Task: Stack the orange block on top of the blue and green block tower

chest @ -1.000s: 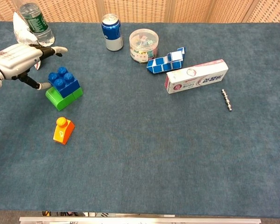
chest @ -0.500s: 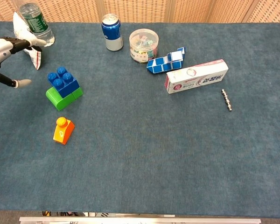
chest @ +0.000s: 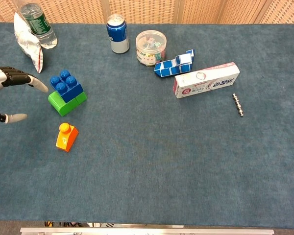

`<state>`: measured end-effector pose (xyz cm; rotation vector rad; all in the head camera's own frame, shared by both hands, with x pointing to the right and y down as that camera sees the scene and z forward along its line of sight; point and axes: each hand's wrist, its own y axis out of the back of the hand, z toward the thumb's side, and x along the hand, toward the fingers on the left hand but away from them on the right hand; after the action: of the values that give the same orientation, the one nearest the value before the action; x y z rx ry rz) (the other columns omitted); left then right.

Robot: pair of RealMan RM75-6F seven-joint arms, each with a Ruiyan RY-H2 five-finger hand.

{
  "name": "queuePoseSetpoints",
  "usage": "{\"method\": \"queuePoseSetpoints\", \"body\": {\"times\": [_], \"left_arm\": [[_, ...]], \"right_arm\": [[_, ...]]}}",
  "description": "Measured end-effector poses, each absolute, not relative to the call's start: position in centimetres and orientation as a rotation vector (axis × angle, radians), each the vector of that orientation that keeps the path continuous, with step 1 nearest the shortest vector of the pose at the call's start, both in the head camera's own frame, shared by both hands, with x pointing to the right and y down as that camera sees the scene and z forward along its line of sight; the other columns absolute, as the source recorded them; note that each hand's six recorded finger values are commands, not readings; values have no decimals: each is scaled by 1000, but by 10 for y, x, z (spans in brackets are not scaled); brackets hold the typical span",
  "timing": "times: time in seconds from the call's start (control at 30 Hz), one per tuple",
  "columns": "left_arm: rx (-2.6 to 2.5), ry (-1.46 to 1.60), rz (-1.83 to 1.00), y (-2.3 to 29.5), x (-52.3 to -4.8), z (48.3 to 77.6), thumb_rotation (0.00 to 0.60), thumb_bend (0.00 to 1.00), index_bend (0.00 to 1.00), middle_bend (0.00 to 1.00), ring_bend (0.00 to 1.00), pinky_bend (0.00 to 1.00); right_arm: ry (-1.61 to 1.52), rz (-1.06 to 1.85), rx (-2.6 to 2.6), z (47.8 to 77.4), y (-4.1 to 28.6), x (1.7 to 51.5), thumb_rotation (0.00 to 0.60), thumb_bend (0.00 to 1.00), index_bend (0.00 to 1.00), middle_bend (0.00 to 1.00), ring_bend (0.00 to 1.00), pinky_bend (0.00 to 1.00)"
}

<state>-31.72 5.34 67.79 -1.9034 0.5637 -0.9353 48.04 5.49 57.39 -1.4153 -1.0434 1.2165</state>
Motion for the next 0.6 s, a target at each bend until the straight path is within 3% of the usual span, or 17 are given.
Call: {"method": "queuePoseSetpoints", "body": {"times": [0.13, 0.33, 0.6], "left_arm": [[-1916, 497, -926, 59, -308, 682, 600, 252, 263, 305, 282, 256], [-1930, 362, -920, 66, -290, 692, 600, 354, 261, 300, 273, 256], [-1905, 228, -895, 67, -268, 700, 600, 364, 253, 276, 250, 256]], "right_arm": [[-1042, 1216, -1416, 573, 56, 479, 600, 254, 314, 365, 321, 358], [-1043, 1224, -1412, 573, 57, 481, 600, 253, 314, 365, 321, 358], [-1044, 1229, -1410, 574, 58, 481, 600, 254, 314, 365, 322, 366]]}}
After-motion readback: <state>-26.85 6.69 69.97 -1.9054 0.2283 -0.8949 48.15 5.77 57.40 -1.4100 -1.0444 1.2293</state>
